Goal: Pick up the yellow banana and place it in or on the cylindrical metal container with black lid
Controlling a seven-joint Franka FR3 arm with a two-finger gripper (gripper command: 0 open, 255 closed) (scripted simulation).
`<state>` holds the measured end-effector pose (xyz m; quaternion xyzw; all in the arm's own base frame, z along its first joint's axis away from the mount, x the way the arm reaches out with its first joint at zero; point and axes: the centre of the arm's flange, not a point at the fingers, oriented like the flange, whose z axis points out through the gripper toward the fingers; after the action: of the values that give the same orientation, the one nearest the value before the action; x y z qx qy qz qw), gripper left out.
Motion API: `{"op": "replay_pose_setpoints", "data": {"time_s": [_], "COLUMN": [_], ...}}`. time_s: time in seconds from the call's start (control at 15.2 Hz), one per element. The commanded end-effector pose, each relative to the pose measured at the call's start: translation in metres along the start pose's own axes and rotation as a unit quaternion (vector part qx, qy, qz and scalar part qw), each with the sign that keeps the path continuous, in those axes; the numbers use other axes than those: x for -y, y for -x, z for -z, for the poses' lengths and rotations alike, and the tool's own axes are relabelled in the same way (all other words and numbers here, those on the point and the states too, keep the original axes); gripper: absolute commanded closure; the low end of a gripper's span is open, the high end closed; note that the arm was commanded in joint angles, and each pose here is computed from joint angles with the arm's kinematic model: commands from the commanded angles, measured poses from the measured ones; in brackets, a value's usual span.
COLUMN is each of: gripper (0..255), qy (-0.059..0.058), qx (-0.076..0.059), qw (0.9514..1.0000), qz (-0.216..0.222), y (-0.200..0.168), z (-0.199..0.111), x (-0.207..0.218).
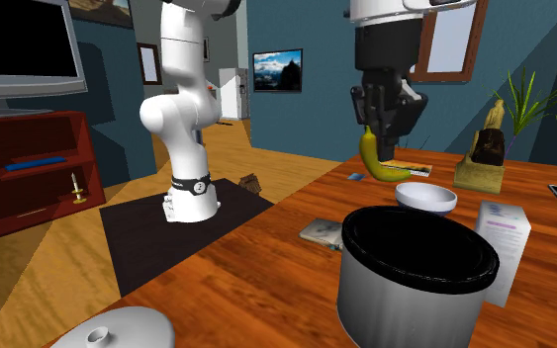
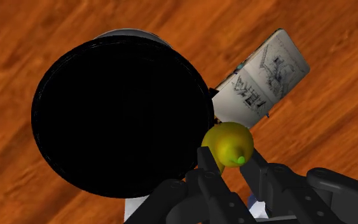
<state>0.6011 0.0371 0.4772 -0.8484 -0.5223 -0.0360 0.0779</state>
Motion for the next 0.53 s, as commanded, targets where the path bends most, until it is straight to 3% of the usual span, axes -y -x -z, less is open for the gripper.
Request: {"op": "replay_pose_setpoints", "data": {"time_s": [0.0,0.2,0.46], "gripper": [255,255,255], "qy": [0.000,0.000,0.000], "qx": [0.000,0.000,0.000], "qw": [1.0000,1.0000,1.0000], "qz": [0.001,0.001,0.001], "y": [-0.003,-0.007,-0.005], "z": [0.001,0.005,-0.010], "x": [-0.027,-0.066,-0.073]}}
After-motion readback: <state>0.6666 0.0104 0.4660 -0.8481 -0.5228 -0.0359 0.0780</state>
